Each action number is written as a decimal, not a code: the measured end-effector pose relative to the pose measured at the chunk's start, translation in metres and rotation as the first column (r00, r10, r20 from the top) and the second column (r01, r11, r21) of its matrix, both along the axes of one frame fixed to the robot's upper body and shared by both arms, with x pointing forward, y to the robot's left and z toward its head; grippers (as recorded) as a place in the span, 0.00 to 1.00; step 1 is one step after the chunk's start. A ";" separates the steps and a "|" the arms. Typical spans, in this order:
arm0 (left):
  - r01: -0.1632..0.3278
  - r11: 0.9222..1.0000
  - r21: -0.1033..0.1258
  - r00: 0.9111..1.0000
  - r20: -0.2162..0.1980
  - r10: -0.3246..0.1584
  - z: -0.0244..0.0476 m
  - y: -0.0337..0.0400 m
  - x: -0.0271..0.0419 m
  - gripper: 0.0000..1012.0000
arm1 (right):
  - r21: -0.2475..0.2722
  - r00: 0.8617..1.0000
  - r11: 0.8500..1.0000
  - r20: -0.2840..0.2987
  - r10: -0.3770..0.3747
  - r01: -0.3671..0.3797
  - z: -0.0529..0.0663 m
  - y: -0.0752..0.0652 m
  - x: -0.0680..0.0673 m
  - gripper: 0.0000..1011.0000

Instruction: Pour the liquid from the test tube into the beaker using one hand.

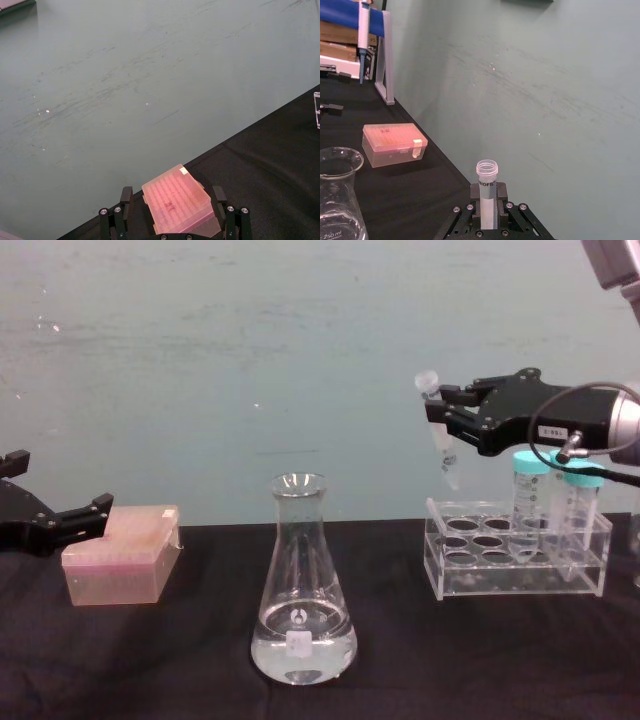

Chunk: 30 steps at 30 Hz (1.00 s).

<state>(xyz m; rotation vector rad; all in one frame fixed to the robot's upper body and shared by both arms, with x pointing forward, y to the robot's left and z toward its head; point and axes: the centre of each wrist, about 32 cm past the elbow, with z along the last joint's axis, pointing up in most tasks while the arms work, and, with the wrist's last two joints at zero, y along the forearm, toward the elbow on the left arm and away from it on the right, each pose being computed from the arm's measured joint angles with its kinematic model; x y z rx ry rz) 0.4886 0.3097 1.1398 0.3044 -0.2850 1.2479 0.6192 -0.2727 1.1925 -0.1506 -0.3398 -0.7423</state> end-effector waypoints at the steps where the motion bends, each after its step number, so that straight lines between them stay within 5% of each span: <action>1: 0.000 1.000 0.000 1.000 0.000 0.000 0.0000 0.0000 0.0000 0.99 | -0.009 1.000 1.000 0.010 0.005 -0.005 0.001 0.001 0.000 0.19; 30: 0.000 1.000 0.000 1.000 0.000 0.000 0.0000 0.0000 0.0000 0.99 | -0.173 0.978 0.982 0.180 0.110 -0.078 0.024 0.022 -0.001 0.19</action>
